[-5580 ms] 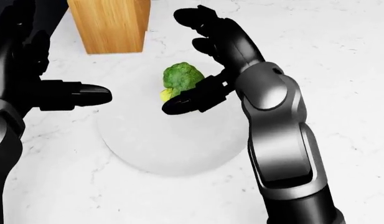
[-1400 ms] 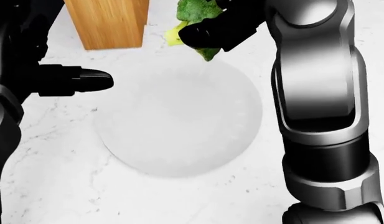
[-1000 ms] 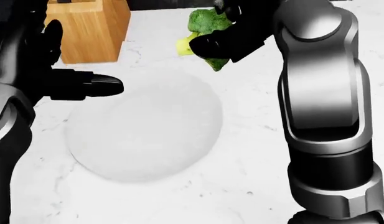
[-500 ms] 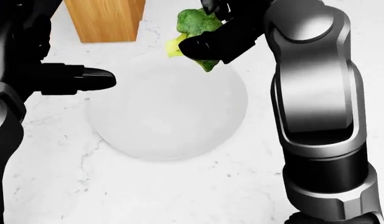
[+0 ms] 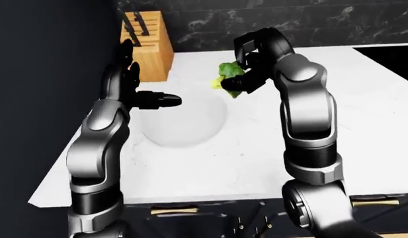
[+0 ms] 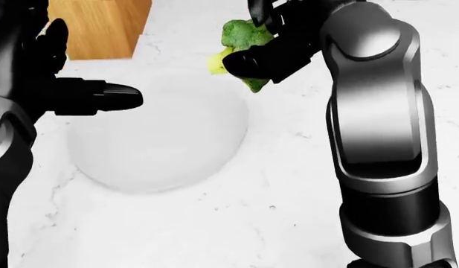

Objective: Place the broccoli on the top rack of the oven.

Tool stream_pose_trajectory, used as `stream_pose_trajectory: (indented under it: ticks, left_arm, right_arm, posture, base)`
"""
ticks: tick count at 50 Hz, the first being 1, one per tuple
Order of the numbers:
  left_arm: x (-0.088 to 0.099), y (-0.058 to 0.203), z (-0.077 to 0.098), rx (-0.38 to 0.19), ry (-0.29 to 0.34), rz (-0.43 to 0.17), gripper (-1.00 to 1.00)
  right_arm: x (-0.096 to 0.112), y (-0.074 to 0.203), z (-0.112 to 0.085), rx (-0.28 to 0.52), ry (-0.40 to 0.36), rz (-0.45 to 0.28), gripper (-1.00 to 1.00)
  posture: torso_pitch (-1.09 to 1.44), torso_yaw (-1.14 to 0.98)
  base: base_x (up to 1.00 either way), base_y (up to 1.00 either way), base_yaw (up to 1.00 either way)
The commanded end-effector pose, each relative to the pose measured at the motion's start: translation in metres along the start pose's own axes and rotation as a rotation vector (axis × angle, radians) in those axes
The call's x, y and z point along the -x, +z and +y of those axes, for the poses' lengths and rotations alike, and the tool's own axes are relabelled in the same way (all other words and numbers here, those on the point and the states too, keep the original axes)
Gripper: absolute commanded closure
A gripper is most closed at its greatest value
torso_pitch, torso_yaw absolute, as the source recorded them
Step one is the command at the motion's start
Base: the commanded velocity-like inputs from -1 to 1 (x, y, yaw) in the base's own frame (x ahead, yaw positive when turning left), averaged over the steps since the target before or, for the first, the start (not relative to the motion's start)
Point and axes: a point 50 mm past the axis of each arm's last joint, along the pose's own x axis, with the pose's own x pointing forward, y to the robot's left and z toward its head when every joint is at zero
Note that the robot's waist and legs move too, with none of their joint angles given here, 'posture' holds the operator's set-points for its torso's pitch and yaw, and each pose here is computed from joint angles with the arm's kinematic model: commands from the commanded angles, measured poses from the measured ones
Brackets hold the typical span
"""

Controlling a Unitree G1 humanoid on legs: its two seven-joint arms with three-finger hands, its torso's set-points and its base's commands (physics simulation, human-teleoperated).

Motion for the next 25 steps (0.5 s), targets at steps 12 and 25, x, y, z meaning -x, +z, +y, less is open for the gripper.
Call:
stream_pose_trajectory:
  ticks: [12, 25]
  left_arm:
    - [0.0022, 0.0254, 0.0030, -0.008, 0.019, -0.113, -1.00]
    - [0.0016, 0.0254, 0.0029, -0.008, 0.017, -0.114, -1.00]
  right_arm:
    - [0.0084, 0.0311, -0.0045, 0.025, -0.018, -0.141, 1.00]
    - [0.0084, 0.0306, -0.0044, 0.024, -0.017, -0.142, 1.00]
  posture:
    - [0.00, 0.00]
    - [0.00, 0.00]
  base:
    - [-0.26, -0.24, 0.00]
    - [-0.26, -0.24, 0.00]
